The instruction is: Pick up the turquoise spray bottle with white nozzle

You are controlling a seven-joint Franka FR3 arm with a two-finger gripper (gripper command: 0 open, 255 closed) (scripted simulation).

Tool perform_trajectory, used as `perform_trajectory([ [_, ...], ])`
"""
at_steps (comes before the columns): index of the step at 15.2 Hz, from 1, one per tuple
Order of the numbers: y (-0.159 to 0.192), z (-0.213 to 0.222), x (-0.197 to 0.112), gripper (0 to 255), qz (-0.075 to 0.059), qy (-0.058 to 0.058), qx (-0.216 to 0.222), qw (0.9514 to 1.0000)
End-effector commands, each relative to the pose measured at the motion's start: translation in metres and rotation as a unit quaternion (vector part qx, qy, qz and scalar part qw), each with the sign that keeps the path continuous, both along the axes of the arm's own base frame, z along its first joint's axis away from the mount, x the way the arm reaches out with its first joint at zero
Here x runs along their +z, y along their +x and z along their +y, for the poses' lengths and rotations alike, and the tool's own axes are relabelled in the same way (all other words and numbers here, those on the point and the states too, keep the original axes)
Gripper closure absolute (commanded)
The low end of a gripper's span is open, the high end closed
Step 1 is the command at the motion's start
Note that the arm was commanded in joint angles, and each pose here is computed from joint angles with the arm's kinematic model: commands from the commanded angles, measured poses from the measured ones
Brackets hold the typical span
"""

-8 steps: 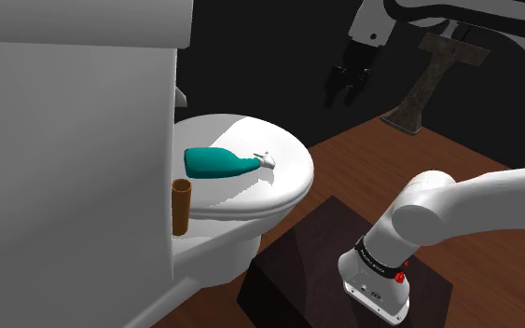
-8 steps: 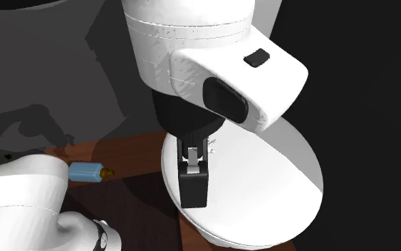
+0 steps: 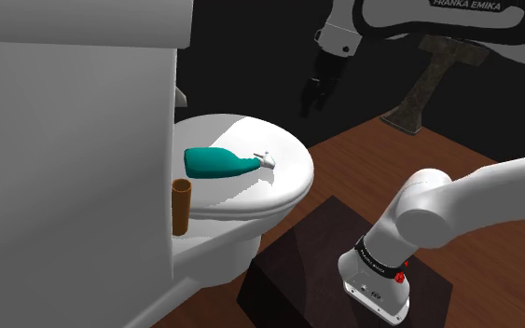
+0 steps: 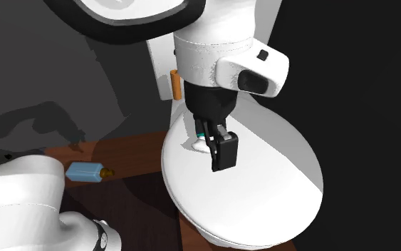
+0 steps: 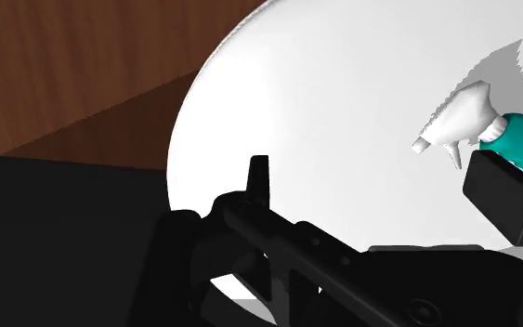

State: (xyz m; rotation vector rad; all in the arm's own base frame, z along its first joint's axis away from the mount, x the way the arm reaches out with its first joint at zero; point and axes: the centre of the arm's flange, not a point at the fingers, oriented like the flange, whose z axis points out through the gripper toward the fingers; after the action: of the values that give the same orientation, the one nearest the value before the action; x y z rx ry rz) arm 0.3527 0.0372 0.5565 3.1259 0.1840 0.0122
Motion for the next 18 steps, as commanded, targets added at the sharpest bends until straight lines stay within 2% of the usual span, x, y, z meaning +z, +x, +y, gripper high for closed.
perform_trajectory([
  [1,0.01,0.021,-0.013,0,-0.006,-0.001,0.047,0.9989],
  [4,0.021,0.054,-0.031,0,-0.013,-0.004,0.115,0.9933],
  [6,0.025,0.077,-0.043,0,-0.018,-0.005,0.16,0.987],
  [8,0.027,0.1,-0.055,0,-0.023,-0.007,0.204,0.9786],
  [10,0.028,0.123,-0.067,0,-0.027,-0.008,0.249,0.9682],
  [12,0.026,0.146,-0.079,0,-0.032,-0.01,0.292,0.9557],
  [14,0.023,0.169,-0.091,0,-0.037,-0.011,0.336,0.9413],
  [16,0.017,0.191,-0.103,0,-0.041,-0.013,0.378,0.9248],
  [17,0.015,0.196,-0.106,0,-0.042,-0.013,0.388,0.9204],
  [18,0.015,0.196,-0.111,0,-0.042,-0.013,0.388,0.9204],
])
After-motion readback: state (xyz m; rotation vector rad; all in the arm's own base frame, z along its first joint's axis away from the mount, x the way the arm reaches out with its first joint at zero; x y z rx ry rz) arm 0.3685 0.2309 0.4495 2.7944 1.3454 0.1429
